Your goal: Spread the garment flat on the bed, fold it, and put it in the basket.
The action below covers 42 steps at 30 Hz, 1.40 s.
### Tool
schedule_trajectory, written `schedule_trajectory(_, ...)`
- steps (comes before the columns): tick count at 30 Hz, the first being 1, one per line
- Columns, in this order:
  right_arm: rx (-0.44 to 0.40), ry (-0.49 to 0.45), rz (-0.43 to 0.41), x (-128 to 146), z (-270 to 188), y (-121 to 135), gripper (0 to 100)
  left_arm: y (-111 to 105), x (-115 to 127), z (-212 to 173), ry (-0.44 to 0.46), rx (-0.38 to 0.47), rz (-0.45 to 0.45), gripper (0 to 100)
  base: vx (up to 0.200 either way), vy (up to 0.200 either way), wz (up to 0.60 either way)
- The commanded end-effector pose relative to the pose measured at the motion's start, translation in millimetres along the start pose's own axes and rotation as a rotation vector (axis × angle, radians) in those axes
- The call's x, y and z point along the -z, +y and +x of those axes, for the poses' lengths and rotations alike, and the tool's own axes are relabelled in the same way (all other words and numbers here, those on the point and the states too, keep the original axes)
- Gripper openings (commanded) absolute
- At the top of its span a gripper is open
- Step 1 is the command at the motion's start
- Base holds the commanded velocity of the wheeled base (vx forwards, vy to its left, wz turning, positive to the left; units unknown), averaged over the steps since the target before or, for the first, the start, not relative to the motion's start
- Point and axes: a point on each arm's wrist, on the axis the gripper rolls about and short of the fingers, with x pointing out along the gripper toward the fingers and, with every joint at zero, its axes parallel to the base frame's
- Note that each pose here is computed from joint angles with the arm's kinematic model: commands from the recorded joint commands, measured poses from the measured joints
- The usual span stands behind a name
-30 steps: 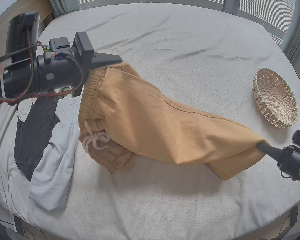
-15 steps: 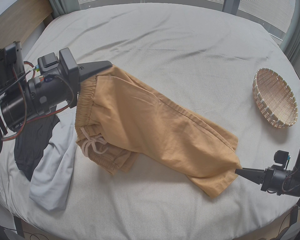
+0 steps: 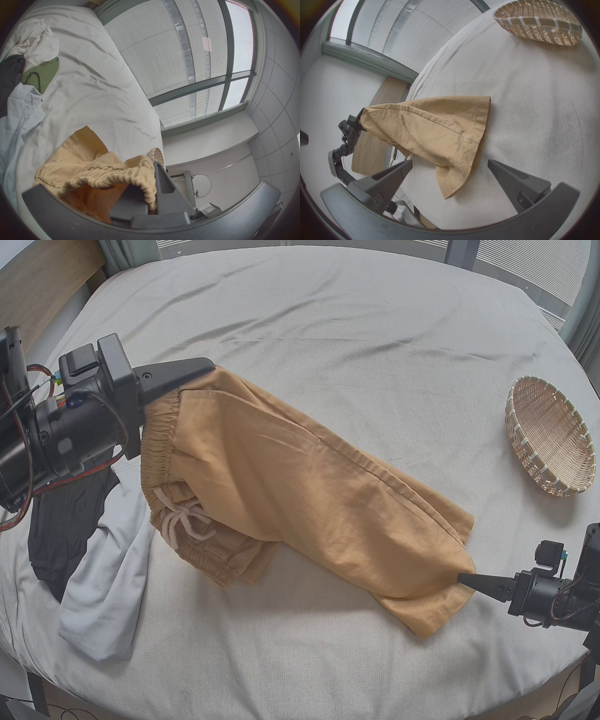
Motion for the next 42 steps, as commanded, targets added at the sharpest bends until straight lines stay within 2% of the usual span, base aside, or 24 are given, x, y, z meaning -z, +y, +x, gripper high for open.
schedule_trajectory(1,0.005,0.006,0.033,-1,8,0,100,-2,1,-1,0.002,0.007,0.000,0,0.000,0.000,0.00)
schedule_trajectory(12,-0.008,-0.061,0.180,-5,42,1,100,-5,3,0,0.009,0.021,0.002,0,0.000,0.000,0.00)
schedule_trajectory(13,-0.008,-0.061,0.180,-5,42,1,100,-5,3,0,0.009,0.021,0.002,0,0.000,0.000,0.00)
schedule_trajectory(17,-0.024,-0.166,0.167,-10,54,-2,100,-7,2,-3,0.005,0.025,0.005,0,0.000,0.000,0.00)
schedule_trajectory(21,-0.087,-0.252,0.171,-19,52,4,100,-7,2,-4,0.004,0.024,0.005,0,0.000,0.000,0.00)
schedule_trajectory(27,-0.106,-0.268,0.165,-21,50,7,100,-6,4,-4,0.009,0.021,0.002,0,0.000,0.000,0.00)
schedule_trajectory(32,-0.153,-0.320,0.145,-26,48,11,100,-1,7,-4,0.016,0.005,-0.002,0,0.000,0.000,0.00)
schedule_trajectory(42,-0.173,-0.341,0.136,-30,43,16,100,0,8,-3,0.018,0.002,-0.004,0,0.000,0.000,0.00)
